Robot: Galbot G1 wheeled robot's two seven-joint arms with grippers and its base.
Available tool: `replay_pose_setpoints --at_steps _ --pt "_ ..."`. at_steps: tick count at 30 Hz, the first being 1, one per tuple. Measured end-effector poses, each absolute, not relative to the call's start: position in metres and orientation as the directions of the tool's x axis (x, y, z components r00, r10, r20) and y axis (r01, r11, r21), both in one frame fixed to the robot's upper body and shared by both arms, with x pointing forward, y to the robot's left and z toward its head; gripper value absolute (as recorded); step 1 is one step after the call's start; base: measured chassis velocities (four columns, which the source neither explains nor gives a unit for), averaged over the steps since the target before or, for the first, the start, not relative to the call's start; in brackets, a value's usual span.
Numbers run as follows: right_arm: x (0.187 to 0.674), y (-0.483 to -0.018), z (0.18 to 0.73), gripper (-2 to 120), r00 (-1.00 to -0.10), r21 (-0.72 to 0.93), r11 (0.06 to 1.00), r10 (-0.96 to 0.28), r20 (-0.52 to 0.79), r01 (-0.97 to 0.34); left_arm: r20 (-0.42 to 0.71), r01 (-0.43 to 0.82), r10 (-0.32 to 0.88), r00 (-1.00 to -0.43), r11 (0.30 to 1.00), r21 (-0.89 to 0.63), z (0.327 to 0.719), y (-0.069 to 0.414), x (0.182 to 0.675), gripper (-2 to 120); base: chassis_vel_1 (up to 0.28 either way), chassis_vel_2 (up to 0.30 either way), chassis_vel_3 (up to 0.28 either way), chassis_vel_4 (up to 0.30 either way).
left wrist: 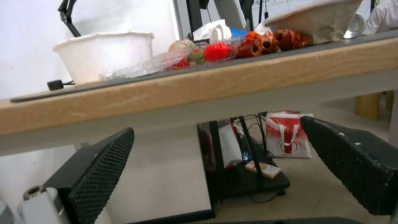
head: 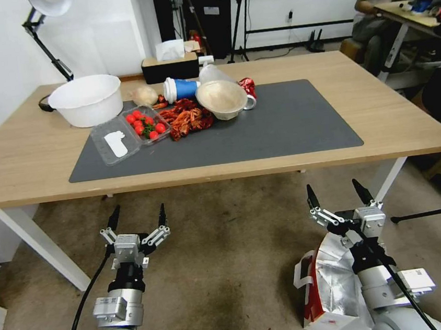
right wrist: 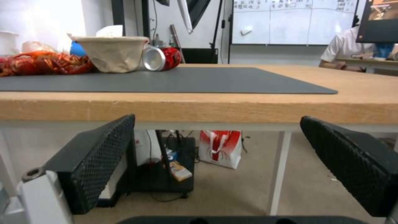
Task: Pick up the food delivery bag from the floor and place it on the table.
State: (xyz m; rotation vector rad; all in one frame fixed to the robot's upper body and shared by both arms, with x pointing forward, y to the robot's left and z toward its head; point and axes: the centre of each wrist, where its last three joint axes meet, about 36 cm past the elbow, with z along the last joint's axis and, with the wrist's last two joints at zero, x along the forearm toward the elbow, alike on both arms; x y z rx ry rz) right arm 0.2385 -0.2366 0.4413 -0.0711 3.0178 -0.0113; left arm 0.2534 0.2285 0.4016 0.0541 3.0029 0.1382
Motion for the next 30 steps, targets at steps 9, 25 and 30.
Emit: replay_pose_setpoints --at_steps 9,25,30 --pt "0.2393 -0.2371 0.4388 100 -0.992 -0.013 0.998 -0.066 -0.111 -0.065 -0.136 0.042 0.055 -0.989 0.994 0.096 0.4023 0.2285 0.251 100 0.0 0.0 0.0 0.0" --pt "0.24 -0.2383 0.442 100 -0.989 -0.018 0.996 -0.092 -0.118 -0.09 -0.144 0.042 0.055 -0.988 0.995 0.093 0.4047 0.2277 0.2512 100 0.0 0.0 0.0 0.0" --pt "0.2401 -0.2378 0.4426 100 -0.988 -0.013 0.996 -0.092 -0.121 -0.091 -0.147 0.045 0.058 -0.987 0.995 0.094 0.4047 0.2287 0.251 100 0.0 0.0 0.0 0.0"
